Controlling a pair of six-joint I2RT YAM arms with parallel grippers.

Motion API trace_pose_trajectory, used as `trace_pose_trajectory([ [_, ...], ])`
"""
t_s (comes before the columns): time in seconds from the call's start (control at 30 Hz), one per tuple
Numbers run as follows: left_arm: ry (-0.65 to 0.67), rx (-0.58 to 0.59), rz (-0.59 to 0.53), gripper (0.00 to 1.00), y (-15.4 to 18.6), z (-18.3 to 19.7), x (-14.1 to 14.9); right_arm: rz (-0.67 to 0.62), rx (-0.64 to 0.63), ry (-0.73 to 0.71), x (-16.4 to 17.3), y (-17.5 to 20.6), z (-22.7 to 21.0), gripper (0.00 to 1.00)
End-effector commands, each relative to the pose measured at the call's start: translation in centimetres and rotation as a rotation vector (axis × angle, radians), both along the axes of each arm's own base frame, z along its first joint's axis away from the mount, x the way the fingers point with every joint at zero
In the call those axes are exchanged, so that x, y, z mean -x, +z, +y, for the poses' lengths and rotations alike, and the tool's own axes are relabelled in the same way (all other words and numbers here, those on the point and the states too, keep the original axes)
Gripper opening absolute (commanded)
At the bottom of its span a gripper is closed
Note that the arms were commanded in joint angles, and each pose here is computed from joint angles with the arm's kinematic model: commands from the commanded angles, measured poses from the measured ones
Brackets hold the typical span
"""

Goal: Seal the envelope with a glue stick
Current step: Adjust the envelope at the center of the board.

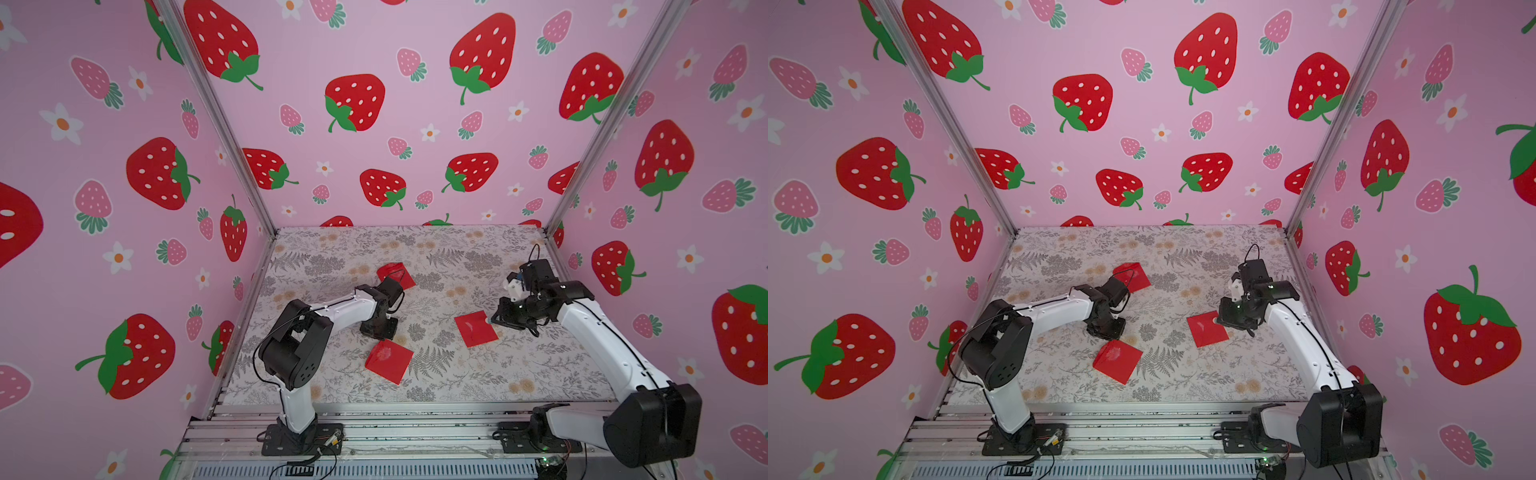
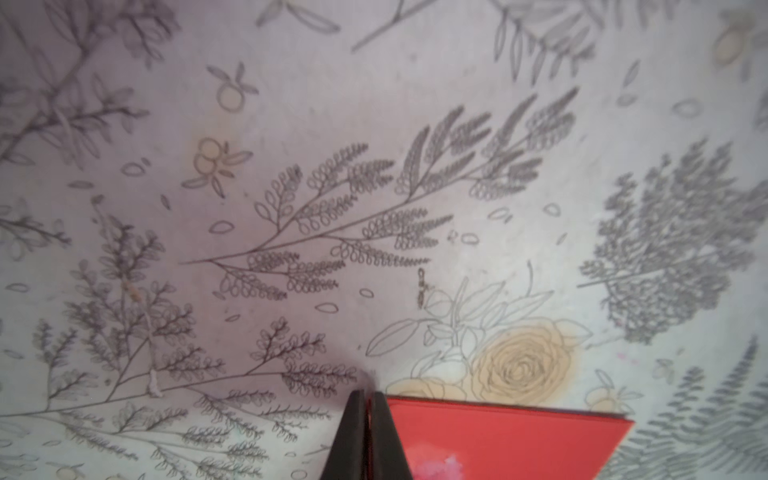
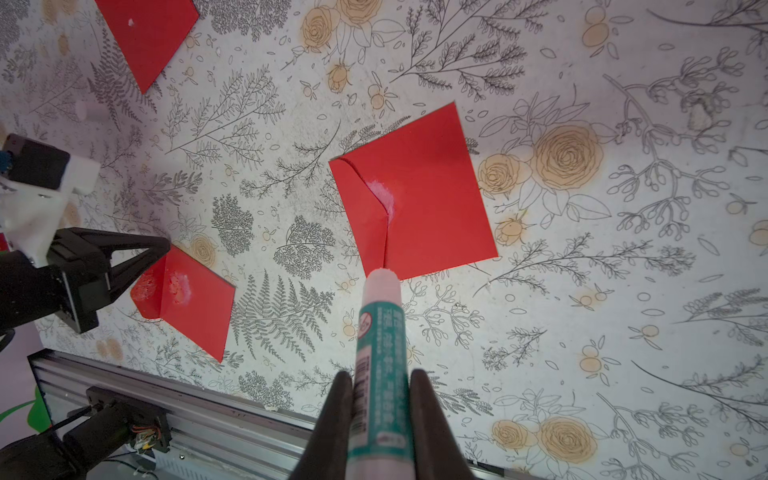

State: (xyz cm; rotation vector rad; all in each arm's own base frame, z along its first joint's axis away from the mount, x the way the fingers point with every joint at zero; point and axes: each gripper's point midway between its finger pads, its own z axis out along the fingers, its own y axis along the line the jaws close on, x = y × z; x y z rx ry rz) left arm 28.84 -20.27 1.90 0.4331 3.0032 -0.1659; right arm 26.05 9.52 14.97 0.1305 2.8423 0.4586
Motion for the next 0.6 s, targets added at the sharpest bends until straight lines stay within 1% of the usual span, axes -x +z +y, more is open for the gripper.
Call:
trace_pose_trajectory([
  [0.0,0.074,0.121,-0.027,0.08,1.3,-2.3,-2.6,0.006,-0.001,0.013,0.5,0.1,0.1,0.00],
  [0.03,0.083,0.159,-0.015,0.08,1.4,-3.0,-2.9,0.007,0.000,0.014,0.5,0.0,0.1,0.00],
  [0.17,0.089,0.182,-0.036,0.11,2.0,-3.8,-4.1,0.012,0.000,0.016,0.7,-0.1,0.2,0.00],
  [0.2,0.090,0.185,-0.043,0.12,2.2,-3.8,-4.2,0.014,0.000,0.019,0.7,-0.1,0.2,0.00],
  [0.27,0.082,0.188,-0.062,0.19,3.0,-3.8,-4.3,0.017,-0.001,0.024,0.8,0.0,0.4,0.00],
  [0.43,0.083,0.177,-0.120,0.33,5.2,-2.5,-3.5,0.034,0.012,0.033,1.1,0.0,0.8,0.00],
  [0.57,0.092,0.160,-0.171,0.37,6.7,-0.8,-2.1,0.059,0.043,0.053,1.5,-0.4,1.4,0.00],
])
